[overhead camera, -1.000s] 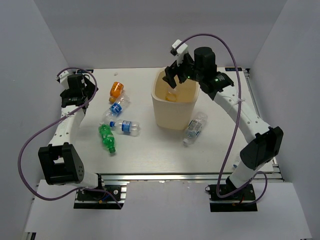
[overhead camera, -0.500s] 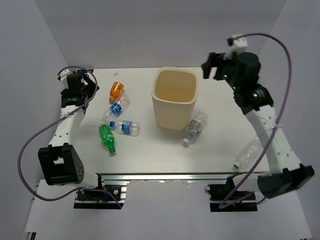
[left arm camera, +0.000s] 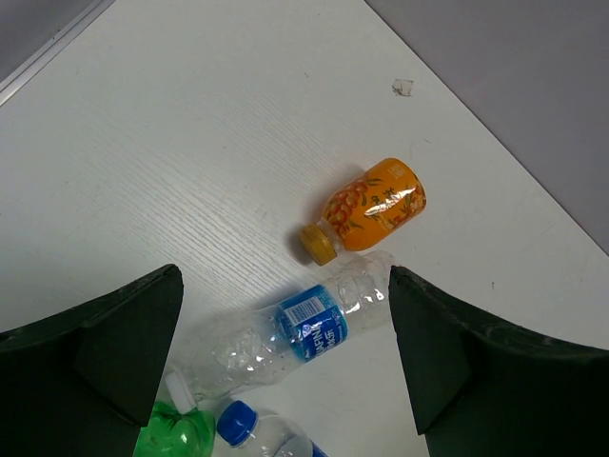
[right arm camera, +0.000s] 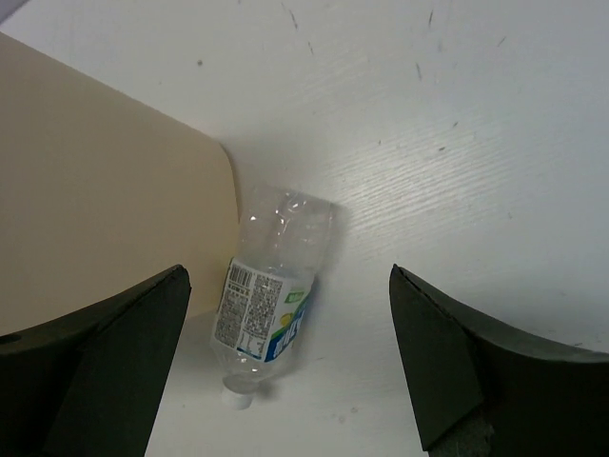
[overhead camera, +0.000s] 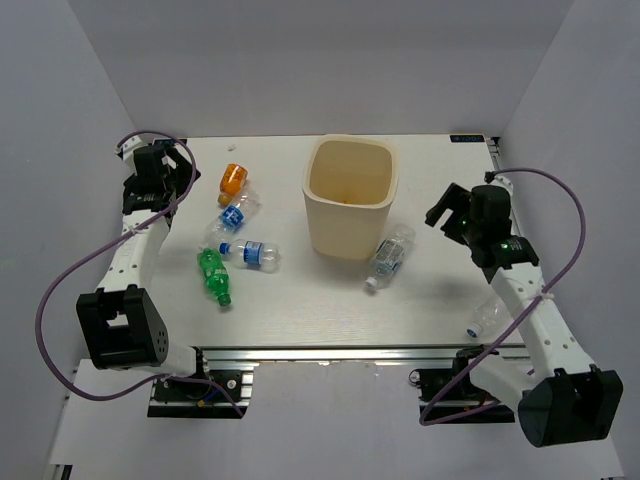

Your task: Put the plastic bottles in the bin

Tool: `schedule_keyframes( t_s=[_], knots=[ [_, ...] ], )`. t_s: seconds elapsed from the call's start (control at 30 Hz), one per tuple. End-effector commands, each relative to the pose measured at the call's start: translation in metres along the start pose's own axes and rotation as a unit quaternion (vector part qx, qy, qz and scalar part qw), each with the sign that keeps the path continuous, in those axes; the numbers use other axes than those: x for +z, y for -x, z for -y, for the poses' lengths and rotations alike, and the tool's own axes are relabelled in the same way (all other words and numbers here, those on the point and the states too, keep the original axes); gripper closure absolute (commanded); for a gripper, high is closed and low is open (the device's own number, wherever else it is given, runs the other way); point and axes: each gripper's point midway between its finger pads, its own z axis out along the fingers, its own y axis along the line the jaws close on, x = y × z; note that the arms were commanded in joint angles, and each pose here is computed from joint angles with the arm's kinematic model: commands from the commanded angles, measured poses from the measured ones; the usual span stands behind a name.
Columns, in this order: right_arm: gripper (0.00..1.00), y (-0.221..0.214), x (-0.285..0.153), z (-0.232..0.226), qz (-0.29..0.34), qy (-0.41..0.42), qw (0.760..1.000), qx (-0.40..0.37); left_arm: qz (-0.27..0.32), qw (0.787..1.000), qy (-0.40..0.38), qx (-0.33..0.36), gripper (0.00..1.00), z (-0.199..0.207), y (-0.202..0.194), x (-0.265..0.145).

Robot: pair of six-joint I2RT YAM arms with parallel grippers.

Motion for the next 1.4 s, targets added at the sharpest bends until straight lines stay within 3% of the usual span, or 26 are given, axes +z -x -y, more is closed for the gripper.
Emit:
schedule_keyframes(
  t_s=[0.0, 0.13, 0.33, 0.9, 0.97, 1.1, 1.13, 1.37],
  knots=[
    [0.11, -0.01, 0.015, -0.014, -0.013, 0.035, 0.999, 0.04, 0.01, 1.0, 0.005, 0.003, 0.02, -0.002, 0.004, 0.0],
    [0.11, -0.031, 0.029, -0.036, -0.044, 0.105, 0.992, 0.049, 0.01, 1.0, -0.001, -0.004, 0.02, -0.001, 0.001, 0.0],
    [0.11, -0.072, 0.064, -0.046, -0.105, 0.108, 0.987, 0.051, 0.009, 1.0, 0.01, -0.002, 0.02, -0.005, -0.001, 0.002],
    [0.11, -0.145, 0.135, -0.023, -0.186, -0.035, 0.98, 0.056, -0.001, 1.0, 0.014, 0.0, 0.02, -0.006, -0.006, 0.007],
    [0.16, -0.15, 0.136, -0.018, -0.194, -0.048, 0.978, 0.056, 0.001, 1.0, 0.014, -0.002, 0.02, -0.006, -0.004, 0.006],
    [0.49, -0.136, 0.131, -0.013, -0.164, -0.063, 0.983, 0.057, 0.002, 1.0, 0.013, -0.002, 0.02, -0.005, -0.003, 0.004],
    [0.54, -0.122, 0.125, -0.015, -0.143, -0.06, 0.986, 0.054, 0.001, 1.0, 0.014, -0.003, 0.02, -0.005, -0.002, 0.004],
    [0.62, 0.008, 0.07, -0.015, 0.039, -0.088, 0.995, -0.003, 0.004, 1.0, 0.008, -0.01, 0.02, -0.002, 0.001, -0.001]
  ],
)
